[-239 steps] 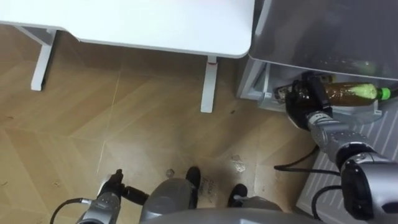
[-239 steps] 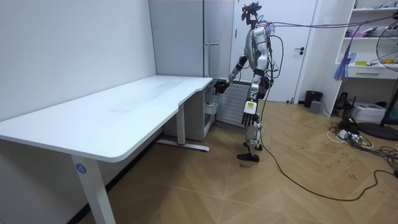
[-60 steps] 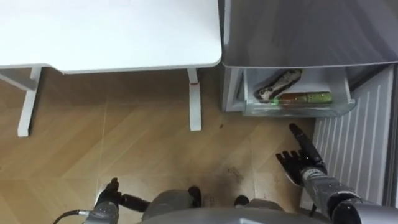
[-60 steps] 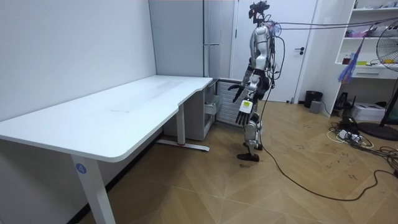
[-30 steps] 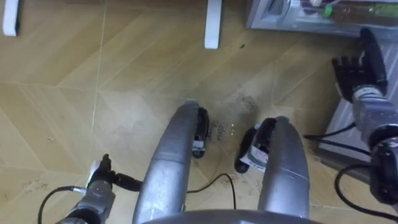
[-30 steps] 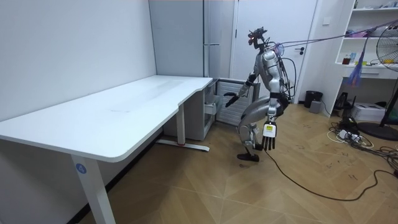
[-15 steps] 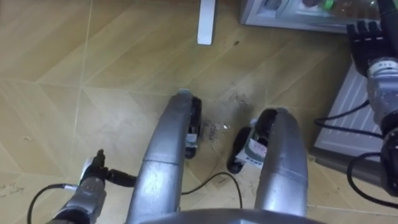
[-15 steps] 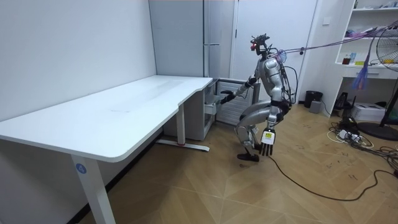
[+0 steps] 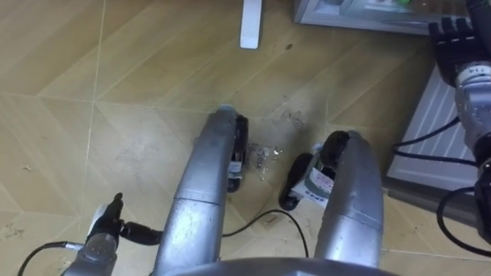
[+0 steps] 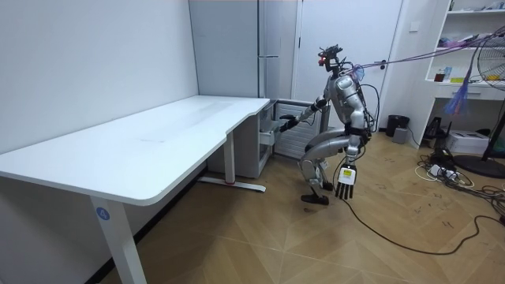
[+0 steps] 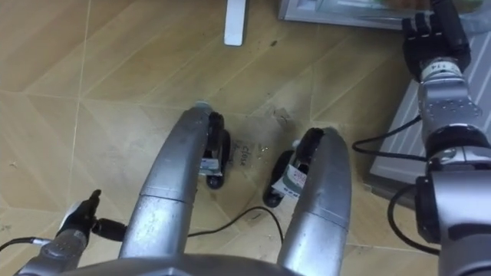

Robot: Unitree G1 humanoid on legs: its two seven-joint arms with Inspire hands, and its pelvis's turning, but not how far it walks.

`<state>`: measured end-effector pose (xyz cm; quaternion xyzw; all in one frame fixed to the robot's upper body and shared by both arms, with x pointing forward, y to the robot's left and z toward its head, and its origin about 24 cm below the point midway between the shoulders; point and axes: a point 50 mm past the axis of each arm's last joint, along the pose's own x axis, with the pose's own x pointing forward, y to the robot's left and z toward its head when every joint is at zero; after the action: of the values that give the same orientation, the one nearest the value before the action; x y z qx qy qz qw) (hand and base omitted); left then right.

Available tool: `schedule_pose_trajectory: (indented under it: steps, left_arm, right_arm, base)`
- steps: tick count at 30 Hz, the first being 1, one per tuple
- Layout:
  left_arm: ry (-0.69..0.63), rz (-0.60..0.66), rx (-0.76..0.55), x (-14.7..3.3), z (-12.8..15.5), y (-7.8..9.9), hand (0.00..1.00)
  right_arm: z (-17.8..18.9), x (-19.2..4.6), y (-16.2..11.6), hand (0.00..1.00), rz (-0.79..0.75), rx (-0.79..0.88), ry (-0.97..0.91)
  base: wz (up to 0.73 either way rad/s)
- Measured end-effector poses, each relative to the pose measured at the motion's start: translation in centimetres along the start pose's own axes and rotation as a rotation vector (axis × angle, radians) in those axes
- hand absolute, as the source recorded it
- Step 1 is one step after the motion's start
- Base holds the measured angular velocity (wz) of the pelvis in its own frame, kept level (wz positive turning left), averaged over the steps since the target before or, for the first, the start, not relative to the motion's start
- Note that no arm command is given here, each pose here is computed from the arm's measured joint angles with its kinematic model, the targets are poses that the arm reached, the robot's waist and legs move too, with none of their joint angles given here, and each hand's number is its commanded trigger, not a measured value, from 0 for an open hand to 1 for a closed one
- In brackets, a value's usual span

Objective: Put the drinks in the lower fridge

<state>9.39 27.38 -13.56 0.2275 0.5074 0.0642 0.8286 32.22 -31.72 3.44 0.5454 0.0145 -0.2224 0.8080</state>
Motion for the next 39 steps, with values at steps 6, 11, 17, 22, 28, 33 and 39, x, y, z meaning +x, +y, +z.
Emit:
schedule_pose_trajectory:
  steps: [6,11,17,22,28,33,39]
  left_arm:
    - [0.015,0.023,-0.030,-0.5,-1.2,0.6,0.00]
    - [0.040,0.048,-0.042,-0.8,-2.2,1.6,0.00]
    - [0.062,0.042,-0.025,-1.5,-3.6,1.5,0.00]
    - [0.115,0.043,-0.030,-2.4,-5.6,1.9,0.00]
    - [0.104,0.058,-0.031,-2.4,-5.7,2.6,0.00]
    - [0.077,0.061,-0.022,-2.7,-5.5,3.1,0.00]
    - [0.114,0.032,-0.016,-3.8,-7.1,2.7,0.00]
  right_arm:
    - [0.4,0.0,-0.2,0.00,-0.049,-0.007,-0.035]
    - [0.4,0.1,0.2,0.00,-0.078,-0.006,-0.048]
    - [0.9,0.1,0.4,0.00,-0.108,-0.036,-0.082]
    - [0.7,0.2,2.2,0.00,-0.079,-0.045,-0.076]
    - [0.7,0.3,4.8,0.00,0.018,-0.093,-0.064]
    - [0.6,0.3,8.1,0.00,0.174,-0.185,-0.063]
    - [0.5,0.3,8.1,0.00,0.179,-0.191,-0.055]
  base:
    - [0.03]
    - [0.00]
    - [-0.05]
    - [0.09]
    - [0.09]
    - [0.11]
    - [0.02]
